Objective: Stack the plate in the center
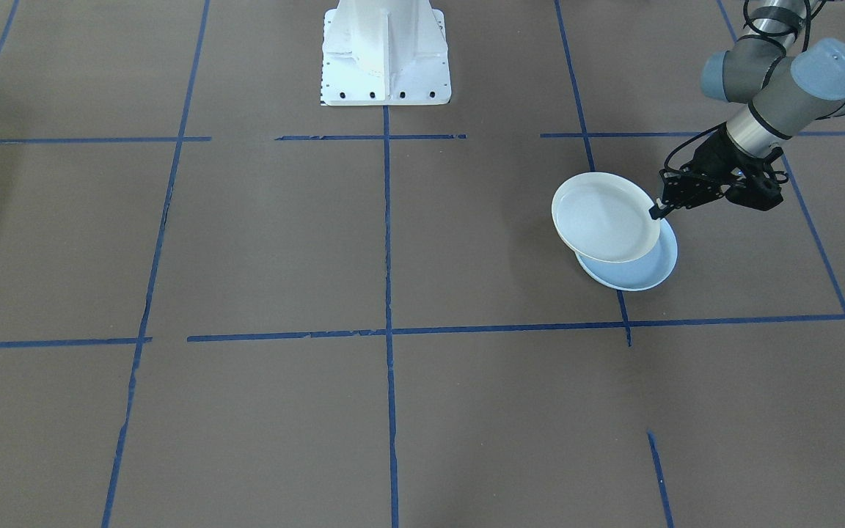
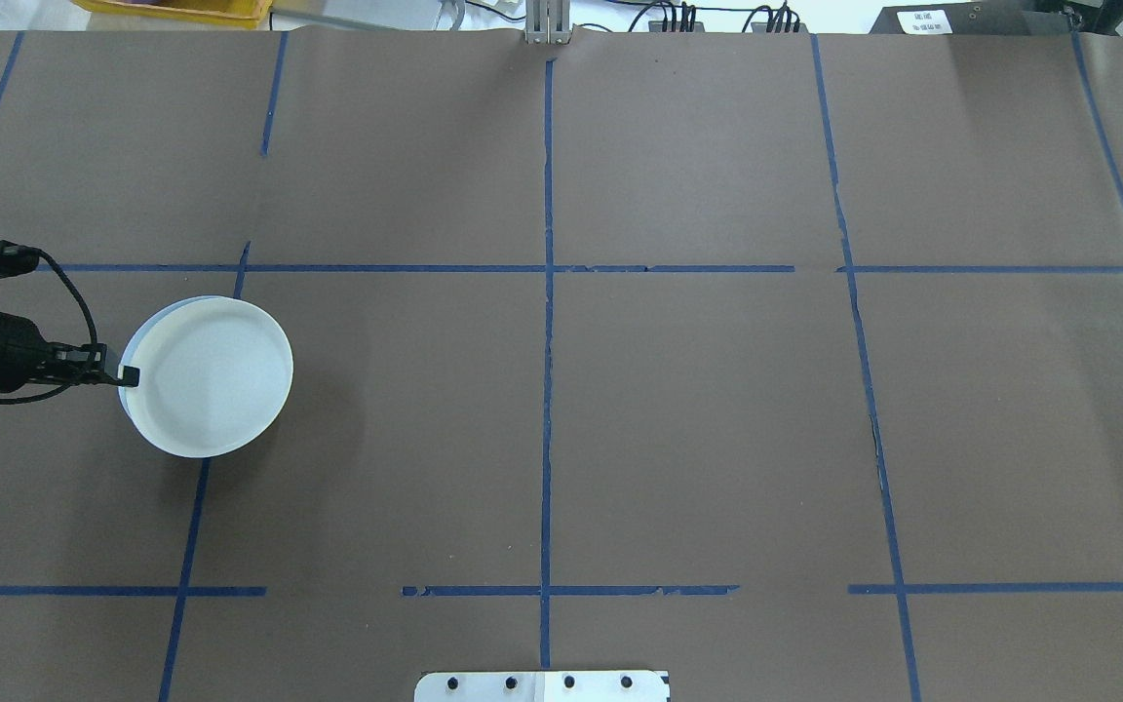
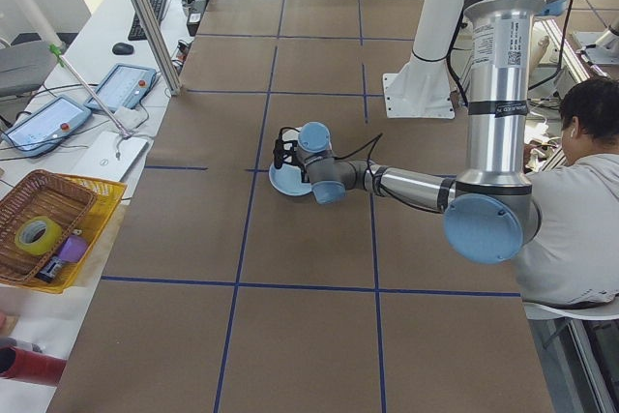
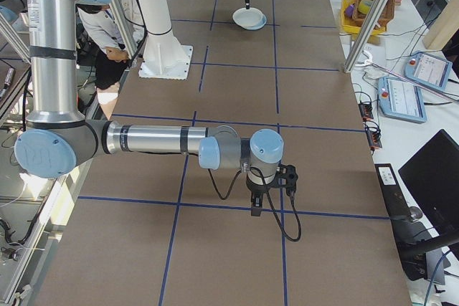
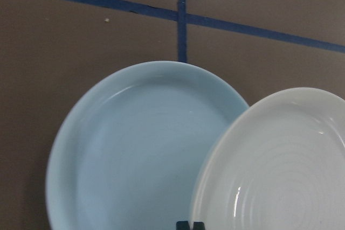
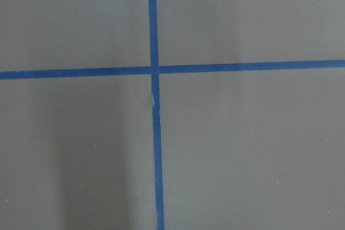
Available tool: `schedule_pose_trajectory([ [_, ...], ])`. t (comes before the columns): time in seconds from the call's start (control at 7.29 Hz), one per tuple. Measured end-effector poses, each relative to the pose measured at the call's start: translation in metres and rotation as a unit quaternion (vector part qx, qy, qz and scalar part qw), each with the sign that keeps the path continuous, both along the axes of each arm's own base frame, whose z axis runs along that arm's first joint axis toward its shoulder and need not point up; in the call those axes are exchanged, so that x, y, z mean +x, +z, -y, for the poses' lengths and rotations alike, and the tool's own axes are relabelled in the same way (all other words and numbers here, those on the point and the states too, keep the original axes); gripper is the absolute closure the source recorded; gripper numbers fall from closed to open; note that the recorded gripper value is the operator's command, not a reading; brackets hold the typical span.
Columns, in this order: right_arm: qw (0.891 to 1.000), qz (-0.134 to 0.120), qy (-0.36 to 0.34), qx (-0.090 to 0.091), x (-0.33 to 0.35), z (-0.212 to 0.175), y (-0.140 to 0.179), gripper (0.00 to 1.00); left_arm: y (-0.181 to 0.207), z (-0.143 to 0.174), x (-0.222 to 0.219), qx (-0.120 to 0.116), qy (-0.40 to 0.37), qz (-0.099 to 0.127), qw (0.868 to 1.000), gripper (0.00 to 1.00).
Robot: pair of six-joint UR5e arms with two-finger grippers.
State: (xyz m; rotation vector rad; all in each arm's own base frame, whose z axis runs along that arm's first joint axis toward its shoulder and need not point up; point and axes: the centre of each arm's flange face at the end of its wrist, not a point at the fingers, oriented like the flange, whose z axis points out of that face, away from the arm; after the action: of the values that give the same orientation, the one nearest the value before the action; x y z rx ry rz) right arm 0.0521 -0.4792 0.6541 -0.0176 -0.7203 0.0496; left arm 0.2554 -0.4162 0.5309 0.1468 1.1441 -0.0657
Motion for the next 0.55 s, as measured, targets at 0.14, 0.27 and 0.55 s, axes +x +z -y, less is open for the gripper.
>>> schedule_pose_trajectory([
  [0.14,1.0,0.0,0.0,0.0,0.0,0.0,0.0,0.0,0.009,0.002,-0.014,-0.008,0.005,0.0,1.0,1.0],
  [0.27,1.0,0.0,0.0,0.0,0.0,0.0,0.0,0.0,0.018,0.006,-0.026,-0.02,0.011,-0.004,1.0,1.0],
  [0.55,1.0,0.0,0.0,0.0,0.0,0.0,0.0,0.0,0.033,0.017,-0.039,-0.043,0.008,-0.003,0.999,1.0],
])
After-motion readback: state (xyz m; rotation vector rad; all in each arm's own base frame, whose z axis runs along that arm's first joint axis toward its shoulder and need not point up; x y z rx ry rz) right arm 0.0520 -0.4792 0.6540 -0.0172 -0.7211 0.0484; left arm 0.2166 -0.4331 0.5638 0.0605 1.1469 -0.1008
